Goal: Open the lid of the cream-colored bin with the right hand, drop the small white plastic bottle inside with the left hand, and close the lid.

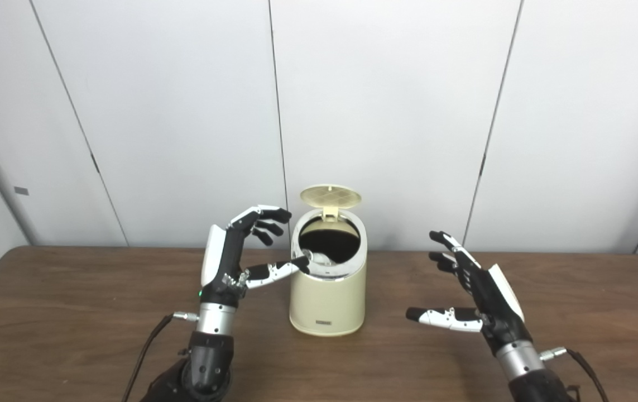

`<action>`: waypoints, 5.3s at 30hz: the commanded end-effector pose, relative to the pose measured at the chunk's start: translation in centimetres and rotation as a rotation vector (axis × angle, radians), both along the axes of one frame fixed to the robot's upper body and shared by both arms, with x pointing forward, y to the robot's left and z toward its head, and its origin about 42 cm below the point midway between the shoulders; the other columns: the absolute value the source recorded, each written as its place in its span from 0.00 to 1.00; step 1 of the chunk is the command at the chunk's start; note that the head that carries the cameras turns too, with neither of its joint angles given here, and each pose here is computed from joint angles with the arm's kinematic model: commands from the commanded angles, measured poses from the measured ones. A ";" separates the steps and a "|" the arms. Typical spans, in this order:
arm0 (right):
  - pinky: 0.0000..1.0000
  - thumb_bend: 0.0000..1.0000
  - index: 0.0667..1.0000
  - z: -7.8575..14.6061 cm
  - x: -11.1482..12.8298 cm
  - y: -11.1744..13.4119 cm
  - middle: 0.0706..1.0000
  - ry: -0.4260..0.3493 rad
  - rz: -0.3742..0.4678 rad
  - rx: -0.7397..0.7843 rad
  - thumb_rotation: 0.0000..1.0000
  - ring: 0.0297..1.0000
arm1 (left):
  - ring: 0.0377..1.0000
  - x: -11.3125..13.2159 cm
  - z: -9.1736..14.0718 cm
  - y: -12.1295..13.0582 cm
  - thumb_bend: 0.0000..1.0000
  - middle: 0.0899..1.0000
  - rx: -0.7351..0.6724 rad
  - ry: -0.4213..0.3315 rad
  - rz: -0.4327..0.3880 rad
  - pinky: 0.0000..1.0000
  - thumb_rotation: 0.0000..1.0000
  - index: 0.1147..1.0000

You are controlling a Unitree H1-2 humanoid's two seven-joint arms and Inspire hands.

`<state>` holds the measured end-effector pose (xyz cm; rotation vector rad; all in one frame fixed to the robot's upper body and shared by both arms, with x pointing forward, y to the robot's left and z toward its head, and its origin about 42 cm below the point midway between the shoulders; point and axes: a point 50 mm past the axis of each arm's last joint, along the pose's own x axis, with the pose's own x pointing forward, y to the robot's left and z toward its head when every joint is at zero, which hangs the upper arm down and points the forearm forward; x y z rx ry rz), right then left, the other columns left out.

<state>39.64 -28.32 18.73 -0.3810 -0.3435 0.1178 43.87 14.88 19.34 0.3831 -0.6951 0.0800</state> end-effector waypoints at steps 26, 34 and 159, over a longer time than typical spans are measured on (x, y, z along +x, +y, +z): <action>0.75 0.69 0.85 11.5 3.7 5.3 0.85 -0.234 0.049 -0.228 0.33 0.82 | 0.68 -6.9 2.0 10.4 0.61 0.73 0.069 0.186 -0.008 0.55 0.13 0.73; 0.75 0.69 0.85 13.5 4.4 6.5 0.88 -0.227 0.074 -0.333 0.41 0.84 | 0.68 -7.5 0.6 11.3 0.59 0.73 0.066 0.220 -0.007 0.56 0.07 0.73; 0.83 0.64 0.70 16.7 2.6 9.3 0.75 -0.237 0.262 -0.794 0.69 0.96 | 0.68 -7.5 -1.0 10.0 0.59 0.73 0.055 0.258 0.002 0.56 0.08 0.74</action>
